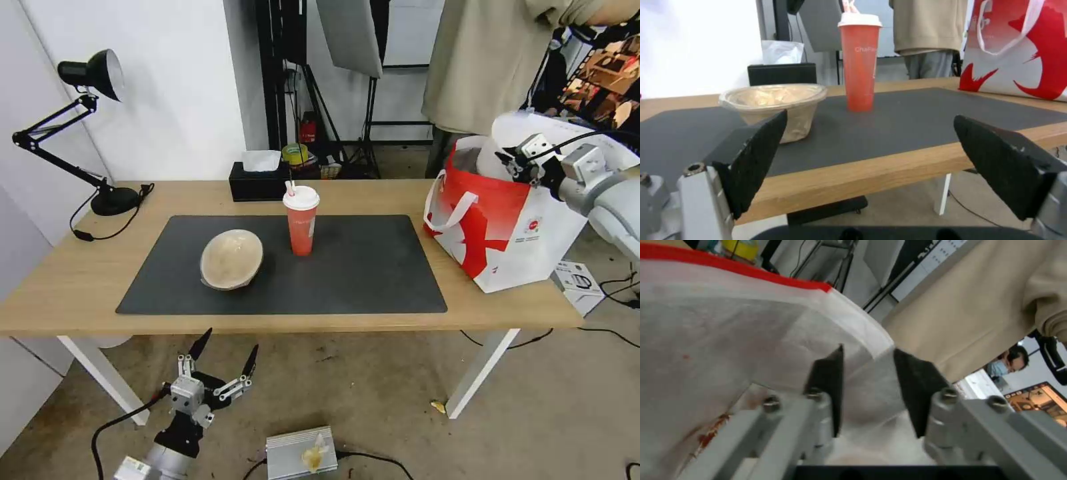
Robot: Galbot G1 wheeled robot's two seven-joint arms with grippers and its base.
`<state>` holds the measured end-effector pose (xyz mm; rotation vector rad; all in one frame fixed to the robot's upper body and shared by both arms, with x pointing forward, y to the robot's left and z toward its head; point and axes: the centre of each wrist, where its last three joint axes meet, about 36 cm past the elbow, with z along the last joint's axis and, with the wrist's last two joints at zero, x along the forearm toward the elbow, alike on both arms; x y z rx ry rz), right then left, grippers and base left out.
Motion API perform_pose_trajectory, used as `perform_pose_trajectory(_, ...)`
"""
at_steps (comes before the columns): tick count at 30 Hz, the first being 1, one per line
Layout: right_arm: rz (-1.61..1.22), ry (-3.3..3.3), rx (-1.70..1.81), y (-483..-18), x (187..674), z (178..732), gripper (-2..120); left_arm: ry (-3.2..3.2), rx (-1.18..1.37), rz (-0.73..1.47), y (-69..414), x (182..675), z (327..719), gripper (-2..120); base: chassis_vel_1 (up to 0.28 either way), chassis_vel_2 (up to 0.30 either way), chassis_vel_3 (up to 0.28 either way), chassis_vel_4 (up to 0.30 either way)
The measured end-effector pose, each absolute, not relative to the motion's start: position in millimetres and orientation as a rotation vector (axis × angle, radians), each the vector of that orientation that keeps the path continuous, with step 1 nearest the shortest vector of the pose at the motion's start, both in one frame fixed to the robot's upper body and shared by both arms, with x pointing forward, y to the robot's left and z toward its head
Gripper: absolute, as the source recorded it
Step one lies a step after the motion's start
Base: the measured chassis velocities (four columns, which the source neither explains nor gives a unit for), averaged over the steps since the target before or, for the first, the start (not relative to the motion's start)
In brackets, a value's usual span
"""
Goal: Pick up the trash from the table and place it into the takeout bag.
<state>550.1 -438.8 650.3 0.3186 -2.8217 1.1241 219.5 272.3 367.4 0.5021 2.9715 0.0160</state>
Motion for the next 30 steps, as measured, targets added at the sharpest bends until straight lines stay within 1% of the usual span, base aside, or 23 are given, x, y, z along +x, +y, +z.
perform_pose_trajectory(1,1.124,-2.822,0.319,-438.8,550.1,650.3,34,2.971,0.502,0.016,272.3,219.5,367.4,100,0.000,0.000,0.000,0.000)
perform_pose_trajectory(5,1.126,-2.823,0.319,-437.7,549.6,650.5,53,2.972,0.503,0.018,272.7,219.5,367.6,100,0.000,0.000,0.000,0.000)
perform_pose_trajectory(7,1.126,-2.823,0.319,-437.5,549.5,650.4,55,2.972,0.503,0.018,272.8,219.5,367.7,100,0.000,0.000,0.000,0.000)
perform_pose_trajectory(10,1.126,-2.824,0.316,-437.5,549.2,650.8,73,2.971,0.503,0.019,273.0,219.5,367.9,100,0.000,0.000,0.000,0.000)
perform_pose_trajectory(11,1.126,-2.824,0.316,-437.5,549.2,650.8,73,2.971,0.503,0.019,273.0,219.5,367.9,100,0.000,0.000,0.000,0.000)
perform_pose_trajectory(12,1.126,-2.825,0.314,-437.5,549.1,651.3,76,2.972,0.503,0.019,273.0,219.3,367.9,100,0.000,0.000,0.000,0.000)
perform_pose_trajectory(13,1.125,-2.828,0.312,-437.6,548.9,652.1,82,2.973,0.503,0.020,273.2,219.2,368.0,100,0.000,0.000,0.000,0.000)
perform_pose_trajectory(14,1.125,-2.828,0.312,-437.6,548.9,652.1,82,2.973,0.503,0.020,273.2,219.2,368.0,100,0.000,0.000,0.000,0.000)
perform_pose_trajectory(17,1.120,-2.842,0.304,-436.8,547.6,654.6,96,2.973,0.503,0.021,273.7,219.4,369.0,100,0.000,0.000,0.000,0.000)
perform_pose_trajectory(22,1.087,-2.881,0.299,-430.7,543.2,657.4,100,2.975,0.481,0.010,275.8,219.6,370.5,100,0.000,0.000,0.000,0.000)
perform_pose_trajectory(26,1.070,-2.907,0.296,-426.7,539.1,661.3,100,2.977,0.474,0.011,277.8,218.8,372.1,100,0.000,0.000,0.000,0.000)
perform_pose_trajectory(27,1.055,-2.932,0.289,-423.3,535.6,665.0,100,2.980,0.461,0.004,278.4,218.2,372.3,100,0.000,0.000,0.000,0.000)
perform_pose_trajectory(28,0.976,-3.009,0.274,-417.4,522.8,672.2,100,2.978,0.425,-0.034,276.5,216.8,371.3,100,0.000,0.000,0.000,0.000)
perform_pose_trajectory(30,0.954,-3.038,0.273,-416.8,517.8,674.3,100,2.978,0.417,-0.041,275.5,216.4,371.1,100,0.000,0.000,0.000,0.000)
